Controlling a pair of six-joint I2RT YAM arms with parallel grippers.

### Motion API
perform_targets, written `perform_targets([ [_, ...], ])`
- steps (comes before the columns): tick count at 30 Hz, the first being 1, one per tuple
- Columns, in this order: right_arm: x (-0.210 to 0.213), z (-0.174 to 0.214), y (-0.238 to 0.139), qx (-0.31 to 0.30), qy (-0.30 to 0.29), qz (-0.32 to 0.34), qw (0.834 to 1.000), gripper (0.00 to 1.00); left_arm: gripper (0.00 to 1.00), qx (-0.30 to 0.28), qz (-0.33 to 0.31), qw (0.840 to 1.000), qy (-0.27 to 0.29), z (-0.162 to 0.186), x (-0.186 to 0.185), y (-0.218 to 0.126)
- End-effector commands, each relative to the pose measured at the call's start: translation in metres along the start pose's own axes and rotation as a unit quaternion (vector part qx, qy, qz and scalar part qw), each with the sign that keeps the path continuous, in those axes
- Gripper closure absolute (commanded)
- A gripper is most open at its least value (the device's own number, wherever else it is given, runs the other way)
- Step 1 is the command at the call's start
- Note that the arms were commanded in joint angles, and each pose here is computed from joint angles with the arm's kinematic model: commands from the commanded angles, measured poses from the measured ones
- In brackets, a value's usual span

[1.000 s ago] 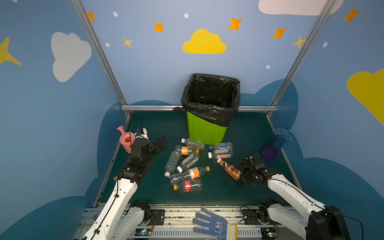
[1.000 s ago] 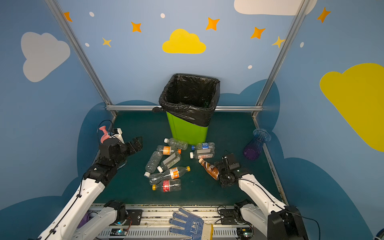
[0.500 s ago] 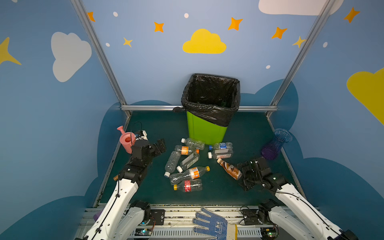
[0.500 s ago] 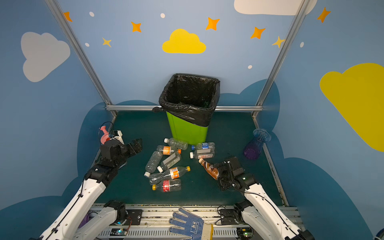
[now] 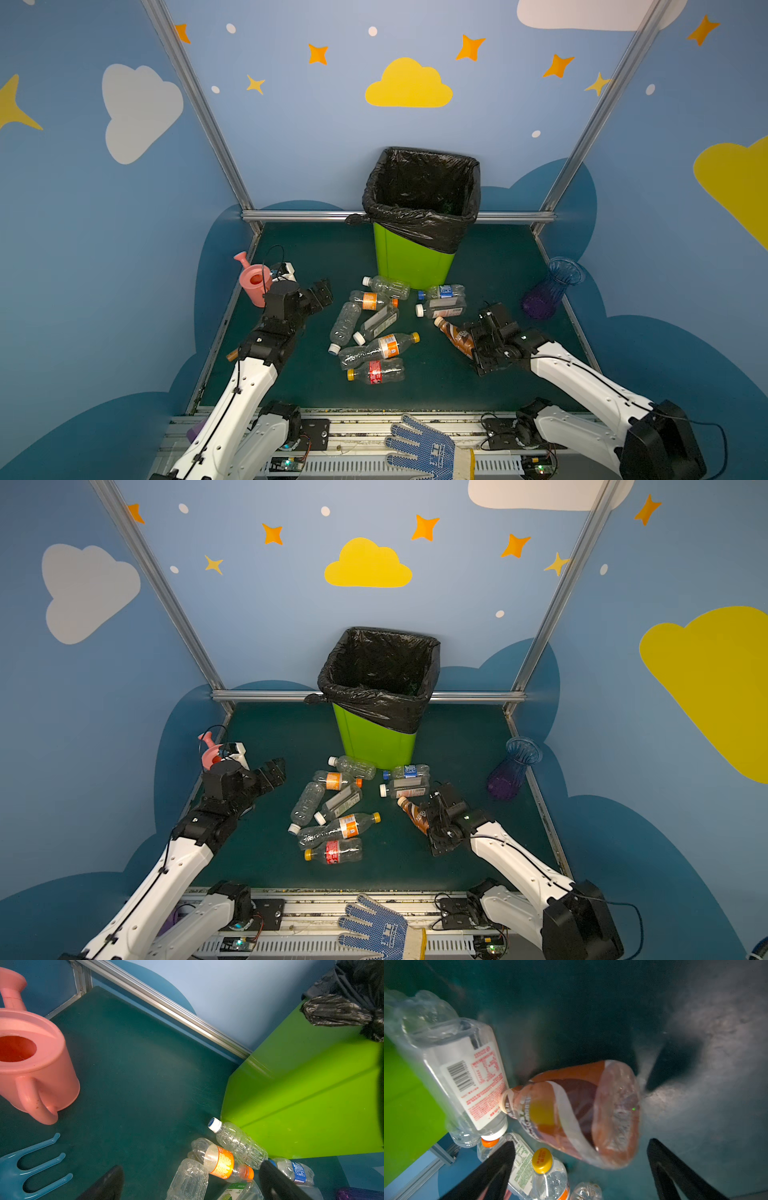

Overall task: Throw the plastic bottles in the bin
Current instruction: 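Reach the right gripper to the brown Nescafé bottle and close on it, then lift the Nescafé bottle high with the right gripper toward the bin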

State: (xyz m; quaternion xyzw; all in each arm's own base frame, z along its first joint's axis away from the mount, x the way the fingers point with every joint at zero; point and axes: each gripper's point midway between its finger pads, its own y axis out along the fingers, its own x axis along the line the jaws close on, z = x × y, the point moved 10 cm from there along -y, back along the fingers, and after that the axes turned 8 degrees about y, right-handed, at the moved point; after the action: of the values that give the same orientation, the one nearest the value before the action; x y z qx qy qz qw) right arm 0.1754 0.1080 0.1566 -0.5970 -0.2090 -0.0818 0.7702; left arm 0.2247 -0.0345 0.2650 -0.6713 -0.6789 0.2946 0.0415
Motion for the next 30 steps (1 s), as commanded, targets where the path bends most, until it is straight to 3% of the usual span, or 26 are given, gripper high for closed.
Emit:
perform_targets([
  [1,0.011,-0.003,-0.001,-0.033,0.009,-0.019,0.999,0.02,0.0,0.004,-0.004,1.0,-0.001,0.003,0.002,0.004],
  [13,0.01,-0.016,0.028,-0.056,0.003,0.016,0.998,0.11,0.0,0.012,-0.008,1.0,0.001,0.005,0.003,0.008],
  [23,0.001,-0.041,0.036,-0.08,-0.033,0.045,0.995,0.27,0.0,0.019,-0.01,1.0,-0.002,0.005,0.003,0.012],
  [26,0.0,-0.046,0.039,-0.083,-0.047,0.056,0.994,0.44,0.0,0.019,-0.011,1.0,-0.004,0.005,0.003,0.013],
  [30,0.004,-0.047,0.039,-0.077,-0.078,0.053,0.993,0.45,0.0,0.021,-0.017,1.0,-0.009,0.007,0.005,0.014],
])
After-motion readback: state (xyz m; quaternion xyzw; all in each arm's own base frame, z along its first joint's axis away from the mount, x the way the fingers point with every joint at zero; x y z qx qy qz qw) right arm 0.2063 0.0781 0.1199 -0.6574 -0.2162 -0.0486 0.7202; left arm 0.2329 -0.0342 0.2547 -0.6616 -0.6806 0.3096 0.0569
